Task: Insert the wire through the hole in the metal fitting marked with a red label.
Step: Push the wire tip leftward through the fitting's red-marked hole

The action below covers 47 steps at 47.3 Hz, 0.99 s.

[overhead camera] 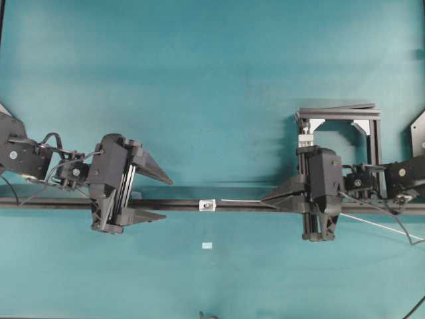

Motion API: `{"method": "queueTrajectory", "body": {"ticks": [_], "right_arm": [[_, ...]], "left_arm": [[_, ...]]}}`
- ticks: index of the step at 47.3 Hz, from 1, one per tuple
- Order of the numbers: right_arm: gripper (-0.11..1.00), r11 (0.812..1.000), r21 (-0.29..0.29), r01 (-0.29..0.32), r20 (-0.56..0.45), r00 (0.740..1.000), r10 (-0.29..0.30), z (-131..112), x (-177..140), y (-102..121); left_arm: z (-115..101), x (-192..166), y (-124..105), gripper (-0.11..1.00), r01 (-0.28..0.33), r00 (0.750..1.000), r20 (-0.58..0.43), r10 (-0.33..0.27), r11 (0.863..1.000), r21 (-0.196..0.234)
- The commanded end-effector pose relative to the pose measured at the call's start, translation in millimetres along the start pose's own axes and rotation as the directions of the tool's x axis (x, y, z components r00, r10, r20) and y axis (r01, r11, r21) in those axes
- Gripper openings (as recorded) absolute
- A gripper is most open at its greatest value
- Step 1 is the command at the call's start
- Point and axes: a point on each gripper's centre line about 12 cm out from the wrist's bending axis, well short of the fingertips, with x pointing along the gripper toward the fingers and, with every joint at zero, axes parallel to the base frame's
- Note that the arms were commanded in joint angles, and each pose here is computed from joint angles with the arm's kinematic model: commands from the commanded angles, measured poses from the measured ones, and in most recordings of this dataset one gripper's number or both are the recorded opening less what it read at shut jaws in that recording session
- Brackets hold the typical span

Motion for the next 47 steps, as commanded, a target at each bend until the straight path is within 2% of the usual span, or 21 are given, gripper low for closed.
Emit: {"method": "queueTrajectory", "body": {"ticks": [1,47], "right_arm": [[-0.01,1.000,-0.004,-0.019,0.028,0.999,0.019,7.0,0.2,6.3],[-0.01,0.999,-0.021,-0.032,0.035,0.999,0.032,9.6,6.8,11.2]], "left_arm": [[9.7,1.4,-3.0,0.77,0.010,0.999,0.034,-0.010,1.000,0.005],[10.1,1.6,-3.2,0.76,0.011,0.999,0.034,-0.011,1.000,0.004]]}}
